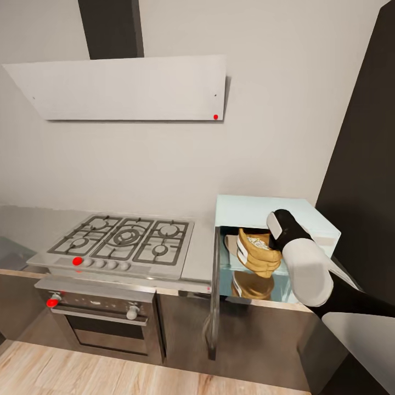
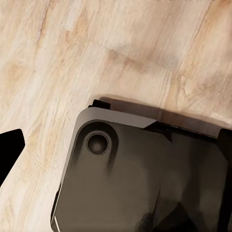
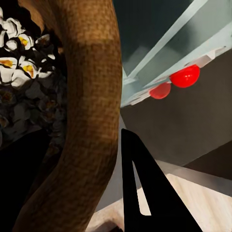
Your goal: In the kitchen, take the popcorn bag from the countertop, put it into the microwave, and heat it until the popcorn is cooked so the cooked popcorn ends up inside the bag.
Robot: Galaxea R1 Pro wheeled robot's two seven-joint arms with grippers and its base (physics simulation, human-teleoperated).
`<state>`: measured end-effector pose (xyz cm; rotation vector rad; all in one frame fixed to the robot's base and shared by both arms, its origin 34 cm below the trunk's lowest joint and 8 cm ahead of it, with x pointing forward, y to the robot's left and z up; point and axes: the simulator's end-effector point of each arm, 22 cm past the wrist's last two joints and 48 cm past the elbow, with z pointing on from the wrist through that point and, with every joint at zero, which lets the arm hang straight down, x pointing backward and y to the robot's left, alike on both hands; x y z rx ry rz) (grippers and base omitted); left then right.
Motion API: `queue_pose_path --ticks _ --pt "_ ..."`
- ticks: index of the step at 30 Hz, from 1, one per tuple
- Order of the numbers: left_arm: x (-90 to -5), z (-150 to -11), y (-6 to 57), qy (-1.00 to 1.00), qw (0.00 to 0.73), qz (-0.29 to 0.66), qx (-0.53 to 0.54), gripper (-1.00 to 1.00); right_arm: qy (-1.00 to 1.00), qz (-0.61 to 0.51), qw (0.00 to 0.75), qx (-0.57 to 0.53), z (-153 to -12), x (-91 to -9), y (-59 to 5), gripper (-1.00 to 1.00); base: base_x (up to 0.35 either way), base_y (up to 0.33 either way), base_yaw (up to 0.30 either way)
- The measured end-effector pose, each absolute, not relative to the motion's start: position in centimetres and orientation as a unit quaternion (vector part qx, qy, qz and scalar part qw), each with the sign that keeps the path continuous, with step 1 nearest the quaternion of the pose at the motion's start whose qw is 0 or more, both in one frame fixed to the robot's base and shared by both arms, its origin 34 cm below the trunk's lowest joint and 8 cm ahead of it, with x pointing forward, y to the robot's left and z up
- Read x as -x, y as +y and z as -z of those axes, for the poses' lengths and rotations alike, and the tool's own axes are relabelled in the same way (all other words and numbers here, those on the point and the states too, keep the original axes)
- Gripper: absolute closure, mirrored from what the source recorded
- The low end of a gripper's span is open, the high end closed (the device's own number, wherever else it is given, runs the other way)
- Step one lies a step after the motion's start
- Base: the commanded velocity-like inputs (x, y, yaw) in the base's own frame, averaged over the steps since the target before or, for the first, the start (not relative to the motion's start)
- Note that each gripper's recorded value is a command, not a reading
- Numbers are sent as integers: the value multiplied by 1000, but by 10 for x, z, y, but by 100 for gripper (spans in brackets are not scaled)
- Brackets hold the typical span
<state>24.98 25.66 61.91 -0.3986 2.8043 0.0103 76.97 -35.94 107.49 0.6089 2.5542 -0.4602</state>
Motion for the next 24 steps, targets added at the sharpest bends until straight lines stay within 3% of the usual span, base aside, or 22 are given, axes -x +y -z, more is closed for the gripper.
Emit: queue_pose_path --ticks 24 --pt "-250 -619 257 978 154 -4 139 -100 931 186 232 -212 -1080 -767 -365 100 78 0 0"
